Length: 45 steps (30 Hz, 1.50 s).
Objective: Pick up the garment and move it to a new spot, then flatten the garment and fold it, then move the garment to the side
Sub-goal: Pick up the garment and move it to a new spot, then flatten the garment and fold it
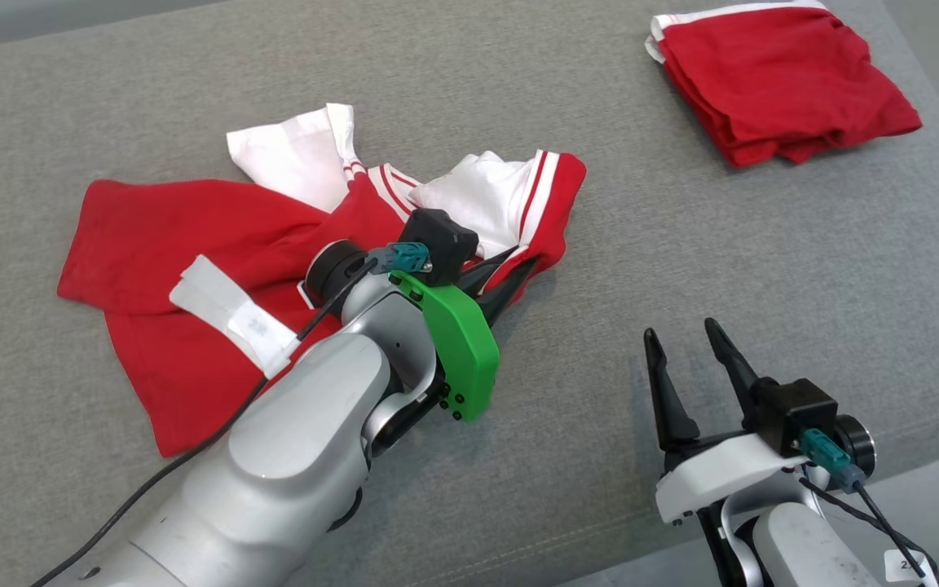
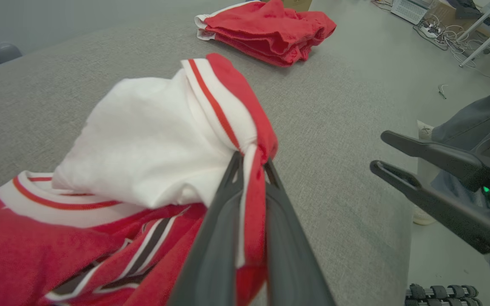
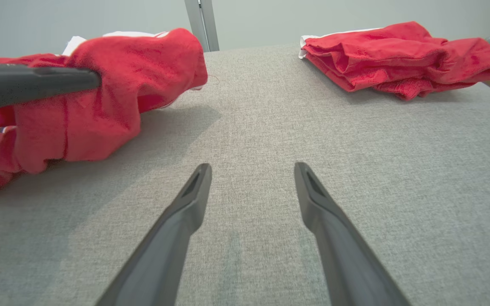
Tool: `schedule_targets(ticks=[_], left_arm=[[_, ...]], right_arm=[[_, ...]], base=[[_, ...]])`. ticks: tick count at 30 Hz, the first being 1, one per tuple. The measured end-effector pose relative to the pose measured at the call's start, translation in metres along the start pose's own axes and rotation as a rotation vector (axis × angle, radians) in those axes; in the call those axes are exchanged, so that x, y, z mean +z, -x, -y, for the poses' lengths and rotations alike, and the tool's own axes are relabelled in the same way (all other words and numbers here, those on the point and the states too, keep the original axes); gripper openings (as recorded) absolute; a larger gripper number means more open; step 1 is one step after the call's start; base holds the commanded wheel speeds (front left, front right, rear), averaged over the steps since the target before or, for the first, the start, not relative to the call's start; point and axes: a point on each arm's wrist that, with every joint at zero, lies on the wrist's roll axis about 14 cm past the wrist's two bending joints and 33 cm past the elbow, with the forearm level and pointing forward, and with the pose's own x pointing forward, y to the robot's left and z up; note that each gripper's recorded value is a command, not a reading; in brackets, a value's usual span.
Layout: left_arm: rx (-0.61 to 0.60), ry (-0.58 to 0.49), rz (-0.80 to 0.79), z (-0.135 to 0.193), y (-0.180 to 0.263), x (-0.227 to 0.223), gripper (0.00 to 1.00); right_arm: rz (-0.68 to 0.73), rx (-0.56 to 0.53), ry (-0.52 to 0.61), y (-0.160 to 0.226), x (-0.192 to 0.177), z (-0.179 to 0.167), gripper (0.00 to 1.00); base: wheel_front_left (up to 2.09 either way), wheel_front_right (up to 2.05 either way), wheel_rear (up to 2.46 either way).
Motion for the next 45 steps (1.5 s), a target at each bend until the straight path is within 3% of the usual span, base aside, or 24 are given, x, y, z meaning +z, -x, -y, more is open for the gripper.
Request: schedule_targets(ticks=[1, 2, 3, 4, 12, 17, 22, 31, 45], left_arm=[[-0.013, 0.004, 0.012, 0.004, -0.003, 0.002, 0.04], [-0.020, 0.006, 0.019, 0.006, -0.007, 0.003, 0.29], [-0.023, 0.008, 0.015, 0.008, -0.010, 0.002, 0.43], [-0.024, 0.010, 0.012, 0.009, -0.013, -0.001, 1.00], [-0.092, -0.002, -0.077, 0.029, -0.024, -0.032, 1.00], [-0.067, 0.037, 0.006, 0.021, -0.018, -0.013, 1.00], [0.023, 0.087, 0.093, 0.000, -0.005, 0.003, 1.00], [0.285, 0.160, 0.169, -0.051, 0.050, -0.008, 1.00], [0.607, 0.271, 0.229, -0.084, 0.141, -0.048, 1.00]], right_arm=[[-0.002, -0.005, 0.000, 0.002, -0.001, 0.001, 1.00], [-0.004, -0.005, 0.002, 0.003, -0.001, 0.001, 1.00], [-0.003, -0.001, 0.003, 0.004, -0.001, 0.000, 1.00], [0.003, 0.006, 0.004, 0.003, 0.002, -0.001, 1.00], [0.107, -0.047, 0.032, -0.009, 0.036, 0.022, 1.00], [0.216, 0.021, 0.099, -0.038, 0.075, 0.017, 1.00], [0.200, 0.094, 0.136, -0.060, 0.082, 0.007, 1.00], [-0.038, 0.263, 0.192, -0.092, 0.039, -0.030, 1.00], [-0.236, 0.330, 0.299, -0.127, 0.000, -0.042, 1.00]], base=[[0.00, 0.00, 0.00], [0.00, 0.00, 0.00], [0.00, 0.00, 0.00], [0.00, 0.00, 0.00], [0.00, 0.00, 0.00], [0.00, 0.00, 0.00], [0.00, 0.00, 0.00], [0.00, 0.00, 0.00], [0.00, 0.00, 0.00]])
